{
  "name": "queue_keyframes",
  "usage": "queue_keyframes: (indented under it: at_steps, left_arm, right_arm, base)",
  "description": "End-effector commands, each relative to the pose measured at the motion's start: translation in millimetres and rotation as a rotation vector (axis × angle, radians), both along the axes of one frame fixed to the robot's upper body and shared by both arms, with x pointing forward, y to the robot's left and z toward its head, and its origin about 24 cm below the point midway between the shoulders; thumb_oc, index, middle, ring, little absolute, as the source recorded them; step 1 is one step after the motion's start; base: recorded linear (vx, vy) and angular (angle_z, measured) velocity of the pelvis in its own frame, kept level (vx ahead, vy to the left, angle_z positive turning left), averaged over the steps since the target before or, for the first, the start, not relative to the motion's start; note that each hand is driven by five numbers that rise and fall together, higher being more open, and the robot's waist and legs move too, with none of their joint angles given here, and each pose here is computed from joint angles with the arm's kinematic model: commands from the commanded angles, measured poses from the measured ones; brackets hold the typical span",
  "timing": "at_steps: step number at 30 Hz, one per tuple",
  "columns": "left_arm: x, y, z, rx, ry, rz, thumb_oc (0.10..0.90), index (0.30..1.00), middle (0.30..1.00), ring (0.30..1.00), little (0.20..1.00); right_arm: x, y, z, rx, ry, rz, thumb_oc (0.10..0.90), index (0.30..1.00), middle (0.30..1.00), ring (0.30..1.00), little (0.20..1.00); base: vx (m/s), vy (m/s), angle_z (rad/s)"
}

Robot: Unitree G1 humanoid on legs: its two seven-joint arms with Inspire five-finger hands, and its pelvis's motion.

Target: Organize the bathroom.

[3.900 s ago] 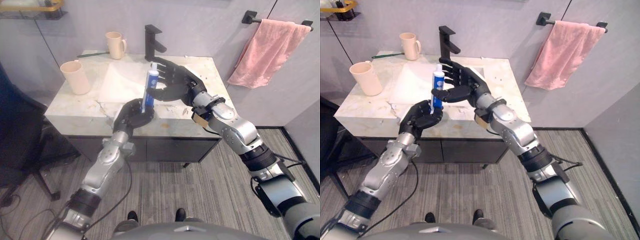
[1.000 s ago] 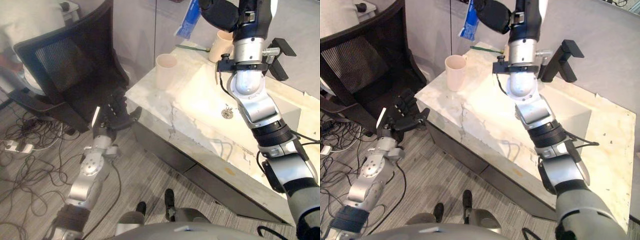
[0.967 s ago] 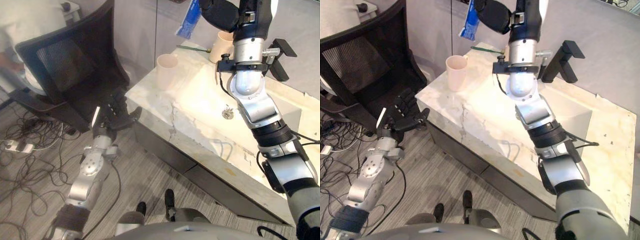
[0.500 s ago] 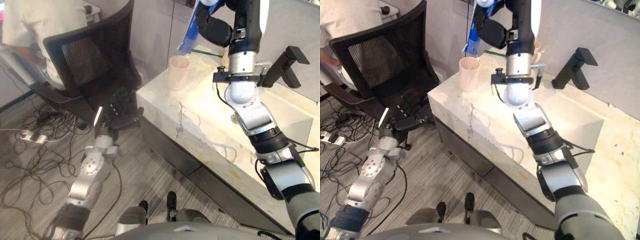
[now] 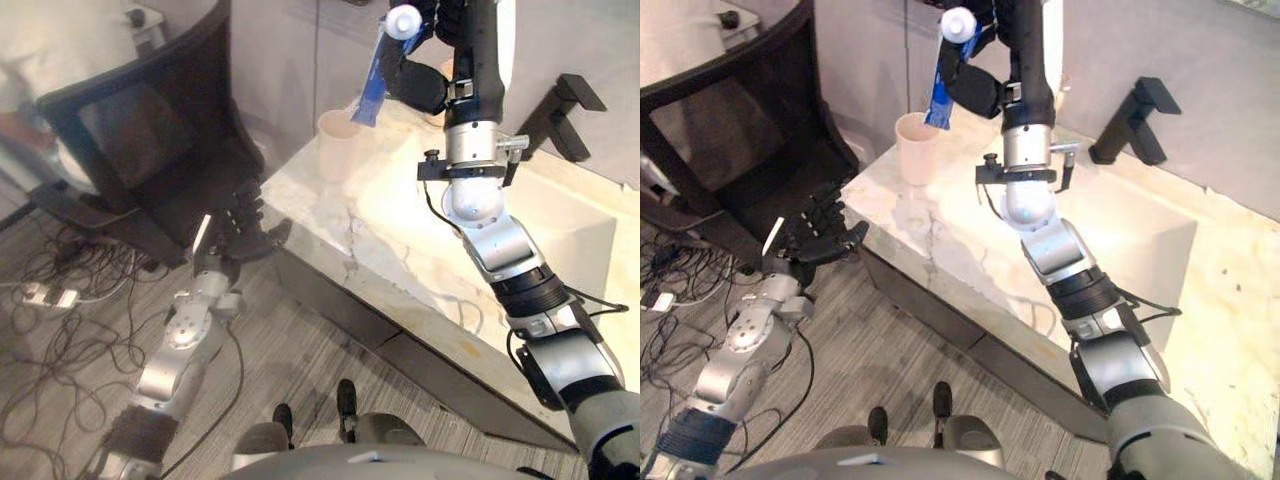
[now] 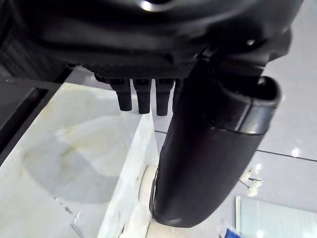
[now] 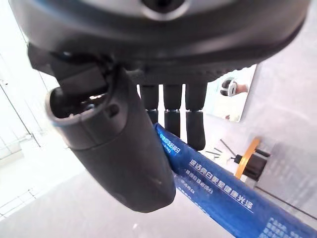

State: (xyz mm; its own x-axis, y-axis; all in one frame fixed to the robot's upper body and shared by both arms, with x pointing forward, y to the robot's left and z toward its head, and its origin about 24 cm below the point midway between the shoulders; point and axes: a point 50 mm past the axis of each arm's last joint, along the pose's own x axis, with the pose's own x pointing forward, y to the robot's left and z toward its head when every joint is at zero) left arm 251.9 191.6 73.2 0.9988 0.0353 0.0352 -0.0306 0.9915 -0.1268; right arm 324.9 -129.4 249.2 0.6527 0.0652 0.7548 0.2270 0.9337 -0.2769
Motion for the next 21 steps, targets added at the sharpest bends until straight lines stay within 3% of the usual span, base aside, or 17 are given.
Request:
queue_keyframes:
  at_steps: [1,11,21]
  left_arm:
    - [4.6,-13.1,42.1,-0.040,-0.222,-0.094,0.800,0.900,0.900,0.900,0.900]
    - [5.0,-19.5,31.2,-0.034,-0.183,-0.147,0.800,0.900,0.900,0.900,0.900]
    - [-5.2,-15.5,17.9,0.024,-0.158,-0.093,0.800,0.900,0.900,0.900,0.900]
  right_arm:
    - [-28.2,13.3,54.8,0.063,-0.255,0.128,0.400,0.300,0.300,0.300,0.300]
    - [-24.8,14.6,55.8,0.091,-0.219,0.116,0.400,0.300,0.300,0.300,0.300]
    - [-21.2,28.5,55.5,0.145,-0.251,0.144,0.400,0.300,0.300,0.300,0.300]
  base:
    - [0.14,0.184,-0.69]
    - [0.15,0.186,-0.43]
    - [0.11,0.091,-0.11]
